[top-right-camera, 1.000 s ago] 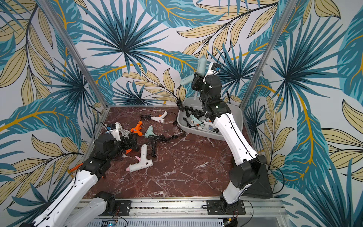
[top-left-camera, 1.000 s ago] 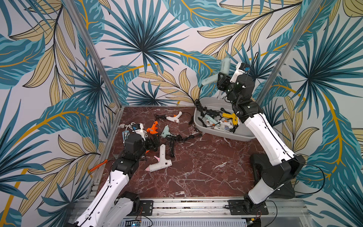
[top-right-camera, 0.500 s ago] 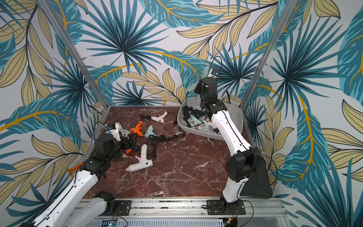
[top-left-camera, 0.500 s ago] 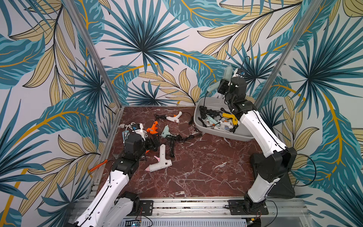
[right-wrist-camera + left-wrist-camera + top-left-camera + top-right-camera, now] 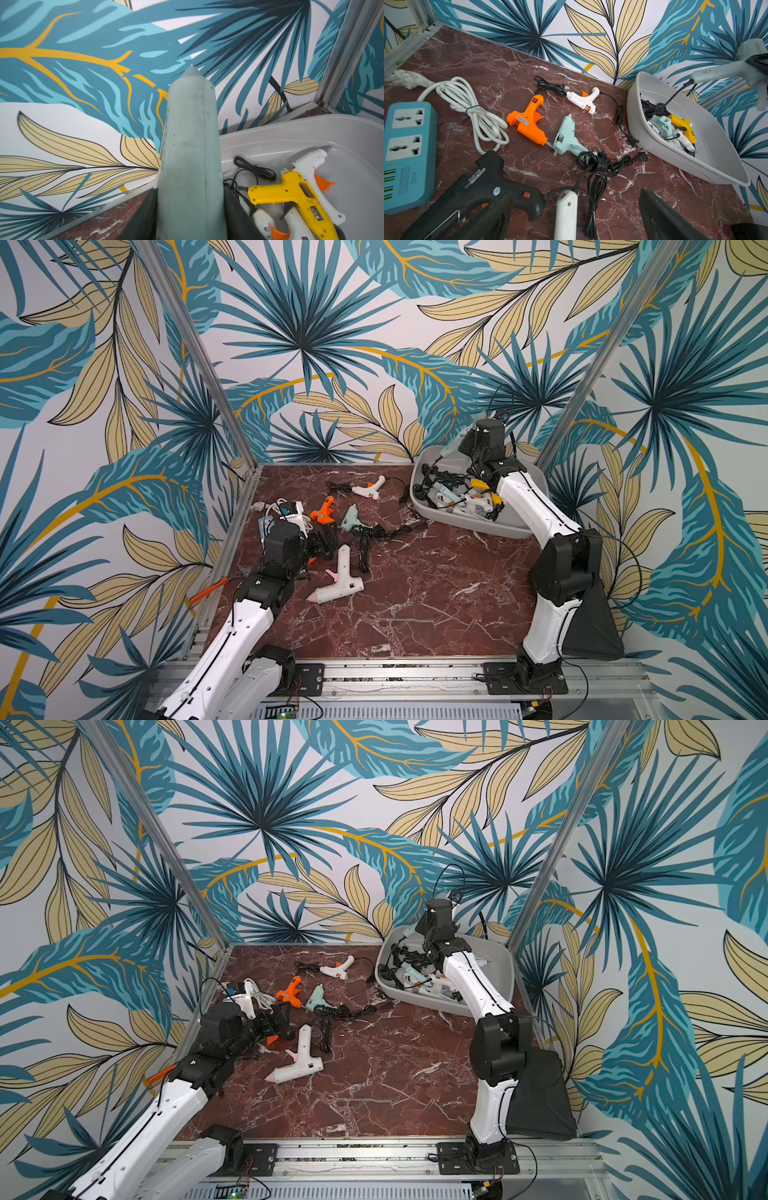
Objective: Put the hot melt glue gun into the storage box
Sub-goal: Place the hot melt adhesive gun in the storage box, then pick up the hot melt adhesive gun from the center of the board.
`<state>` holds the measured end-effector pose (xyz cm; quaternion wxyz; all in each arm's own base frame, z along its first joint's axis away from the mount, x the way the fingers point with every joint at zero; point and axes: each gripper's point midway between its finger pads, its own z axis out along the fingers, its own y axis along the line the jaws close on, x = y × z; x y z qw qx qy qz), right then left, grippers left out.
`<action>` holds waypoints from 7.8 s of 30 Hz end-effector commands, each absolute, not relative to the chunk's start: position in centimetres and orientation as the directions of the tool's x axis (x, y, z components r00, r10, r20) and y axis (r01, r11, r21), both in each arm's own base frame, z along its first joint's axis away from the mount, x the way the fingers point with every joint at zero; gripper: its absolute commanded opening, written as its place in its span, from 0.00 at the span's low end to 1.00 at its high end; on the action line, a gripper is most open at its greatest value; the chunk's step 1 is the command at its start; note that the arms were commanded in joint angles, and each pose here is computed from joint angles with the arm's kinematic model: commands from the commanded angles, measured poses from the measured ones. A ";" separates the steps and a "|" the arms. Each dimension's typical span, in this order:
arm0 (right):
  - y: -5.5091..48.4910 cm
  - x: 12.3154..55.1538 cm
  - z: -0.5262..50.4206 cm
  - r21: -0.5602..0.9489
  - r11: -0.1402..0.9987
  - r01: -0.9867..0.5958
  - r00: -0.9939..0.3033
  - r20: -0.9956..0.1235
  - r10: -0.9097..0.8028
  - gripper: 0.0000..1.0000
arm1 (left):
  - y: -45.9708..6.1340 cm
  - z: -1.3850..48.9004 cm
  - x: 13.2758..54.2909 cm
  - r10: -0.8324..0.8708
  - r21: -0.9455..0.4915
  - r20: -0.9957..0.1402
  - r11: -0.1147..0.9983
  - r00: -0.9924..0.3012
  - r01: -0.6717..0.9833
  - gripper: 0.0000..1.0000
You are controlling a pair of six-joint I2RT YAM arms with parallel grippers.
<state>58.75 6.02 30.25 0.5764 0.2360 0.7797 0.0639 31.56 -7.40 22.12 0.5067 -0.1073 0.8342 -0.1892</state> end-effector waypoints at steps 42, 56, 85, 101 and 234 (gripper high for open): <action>1.4 61.9 11.4 0.700 0.600 0.387 -0.208 -0.568 0.796 0.59 | -7.3 21.0 31.8 -0.345 -0.399 -0.809 0.917 -0.476 0.014 1.00; 0.0 57.5 13.8 0.524 0.710 0.470 -0.310 -0.656 0.689 0.69 | -7.6 20.9 32.0 -0.361 -0.421 -0.801 0.907 -0.478 0.020 1.00; 17.2 47.2 20.3 0.462 0.887 -0.010 -0.697 -0.639 0.325 0.59 | -7.9 16.6 32.1 -0.358 -0.418 -0.722 0.908 -0.592 -0.039 0.96; 16.4 42.7 21.9 0.505 0.863 0.011 -0.638 -0.661 0.395 0.69 | -11.8 10.1 30.4 -0.201 -0.327 -0.558 0.945 -0.805 -0.010 0.80; 27.8 40.0 31.4 0.747 0.497 -0.441 -0.844 -0.534 0.054 0.70 | -28.3 27.8 33.6 0.199 -0.114 -0.962 0.322 -0.185 0.940 0.00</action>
